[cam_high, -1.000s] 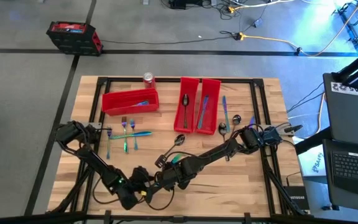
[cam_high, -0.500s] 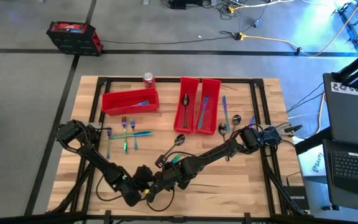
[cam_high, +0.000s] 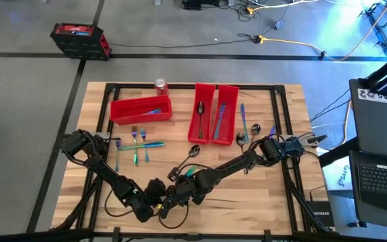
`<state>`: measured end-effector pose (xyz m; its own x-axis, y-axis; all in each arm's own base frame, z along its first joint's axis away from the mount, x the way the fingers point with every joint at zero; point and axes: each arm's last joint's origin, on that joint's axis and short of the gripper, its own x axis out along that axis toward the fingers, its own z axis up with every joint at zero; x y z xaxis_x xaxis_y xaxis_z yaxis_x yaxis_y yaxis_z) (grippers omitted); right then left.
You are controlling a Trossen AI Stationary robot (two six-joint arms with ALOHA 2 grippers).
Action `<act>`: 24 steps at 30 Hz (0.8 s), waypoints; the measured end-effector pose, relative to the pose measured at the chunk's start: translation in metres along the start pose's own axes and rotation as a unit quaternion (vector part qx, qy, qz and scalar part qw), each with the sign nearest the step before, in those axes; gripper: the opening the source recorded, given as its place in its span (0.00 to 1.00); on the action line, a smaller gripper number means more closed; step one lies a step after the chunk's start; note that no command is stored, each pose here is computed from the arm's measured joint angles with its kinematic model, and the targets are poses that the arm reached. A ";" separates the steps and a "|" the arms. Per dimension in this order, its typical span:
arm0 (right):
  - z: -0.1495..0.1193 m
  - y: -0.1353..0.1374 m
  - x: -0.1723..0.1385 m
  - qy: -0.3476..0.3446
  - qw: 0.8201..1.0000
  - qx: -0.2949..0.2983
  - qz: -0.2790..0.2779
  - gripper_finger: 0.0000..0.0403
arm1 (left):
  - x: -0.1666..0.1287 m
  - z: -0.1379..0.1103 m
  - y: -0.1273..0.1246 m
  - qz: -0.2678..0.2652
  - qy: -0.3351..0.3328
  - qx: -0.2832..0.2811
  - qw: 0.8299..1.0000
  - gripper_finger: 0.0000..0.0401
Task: Sort silverware
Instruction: Put the blue table knife into the right red bin
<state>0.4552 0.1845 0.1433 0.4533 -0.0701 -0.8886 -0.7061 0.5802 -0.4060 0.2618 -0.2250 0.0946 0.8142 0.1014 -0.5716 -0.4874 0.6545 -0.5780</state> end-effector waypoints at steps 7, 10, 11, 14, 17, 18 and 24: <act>0.000 0.000 0.000 0.000 1.000 0.000 0.000 0.08 | 0.004 -0.003 0.001 -0.007 -0.011 0.006 1.000 0.78; 0.000 0.000 0.000 0.000 1.000 0.000 0.000 0.08 | 0.005 -0.002 0.001 -0.006 -0.016 0.003 1.000 0.78; 0.000 0.000 0.000 0.000 1.000 0.000 0.000 0.08 | 0.006 -0.001 0.001 -0.006 -0.015 0.000 1.000 0.78; 0.000 0.000 0.000 0.000 1.000 0.000 0.000 0.08 | 0.006 0.000 0.001 -0.007 -0.008 -0.001 1.000 0.78; 0.000 0.000 0.000 0.000 1.000 0.000 0.000 0.08 | 0.006 0.000 0.001 -0.007 -0.007 -0.001 1.000 0.78; 0.000 0.000 0.000 0.000 1.000 0.000 0.000 0.08 | 0.006 0.000 0.001 -0.007 -0.007 -0.001 1.000 0.78; 0.000 0.000 0.000 0.000 1.000 -0.001 0.001 0.08 | 0.007 -0.001 0.002 -0.001 0.000 0.011 1.000 0.67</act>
<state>0.4551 0.1845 0.1433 0.4526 -0.0688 -0.8891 -0.7077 0.5789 -0.4050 0.2659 -0.2232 0.0890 0.8149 0.0998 -0.5709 -0.4789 0.6707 -0.5664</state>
